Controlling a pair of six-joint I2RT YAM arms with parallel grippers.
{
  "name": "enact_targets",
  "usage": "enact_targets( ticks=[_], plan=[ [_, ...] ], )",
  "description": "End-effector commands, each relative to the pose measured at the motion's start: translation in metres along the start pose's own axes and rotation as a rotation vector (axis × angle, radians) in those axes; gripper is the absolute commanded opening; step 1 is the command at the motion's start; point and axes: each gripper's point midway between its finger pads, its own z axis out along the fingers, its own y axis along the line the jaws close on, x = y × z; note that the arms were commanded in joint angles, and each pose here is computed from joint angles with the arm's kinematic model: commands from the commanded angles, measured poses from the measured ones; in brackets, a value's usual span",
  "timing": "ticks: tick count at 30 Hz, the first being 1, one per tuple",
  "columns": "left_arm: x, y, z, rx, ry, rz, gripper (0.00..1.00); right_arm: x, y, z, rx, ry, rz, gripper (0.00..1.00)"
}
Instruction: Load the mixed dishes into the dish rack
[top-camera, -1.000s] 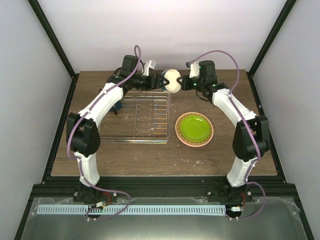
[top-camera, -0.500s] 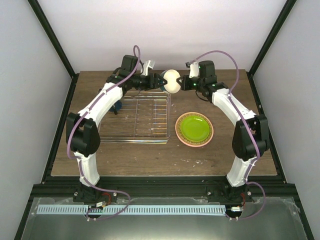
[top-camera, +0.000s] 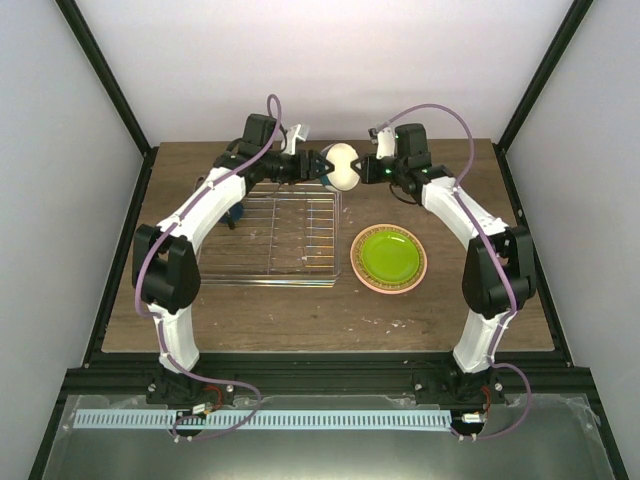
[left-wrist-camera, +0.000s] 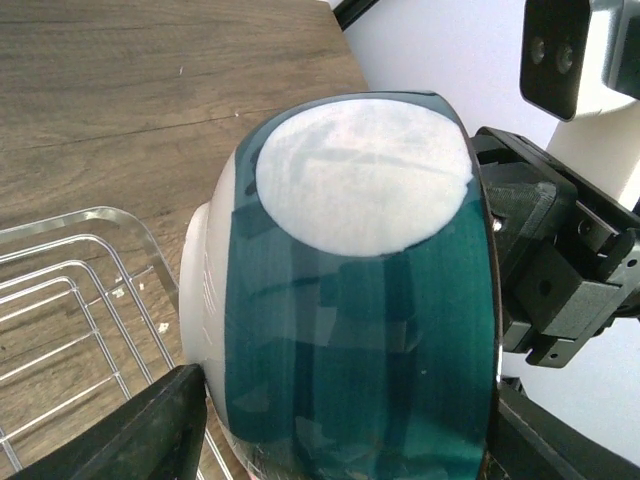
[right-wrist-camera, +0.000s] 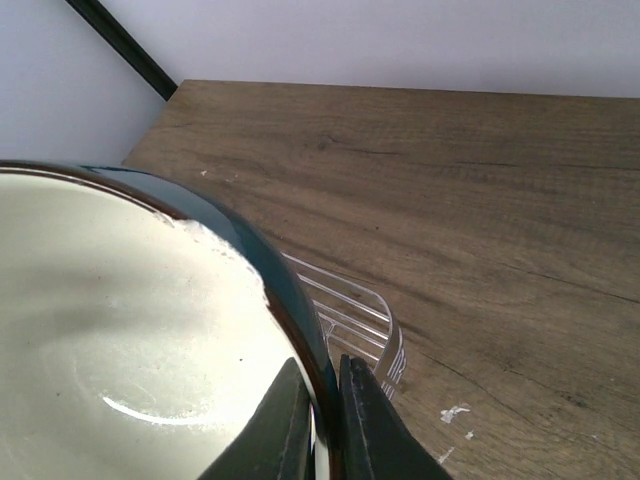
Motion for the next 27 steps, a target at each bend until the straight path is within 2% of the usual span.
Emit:
enact_targets(
  ticks=[1,14,21,27],
  plan=[
    [-0.006,-0.006,-0.002,0.013,-0.014,0.051,0.68,-0.036,0.037,-0.013,-0.114,-0.073,-0.06,0.01],
    [-0.005,-0.003,0.0,0.012,-0.011,0.056,0.73,-0.046,0.05,-0.019,-0.158,-0.075,-0.08,0.01],
    [0.0,0.01,-0.001,-0.056,0.004,0.059,0.75,-0.051,0.053,-0.02,-0.169,-0.064,-0.094,0.01],
    [0.0,0.008,-0.003,-0.029,-0.024,0.045,0.73,-0.048,0.058,-0.019,-0.211,-0.049,-0.07,0.01]
  ],
)
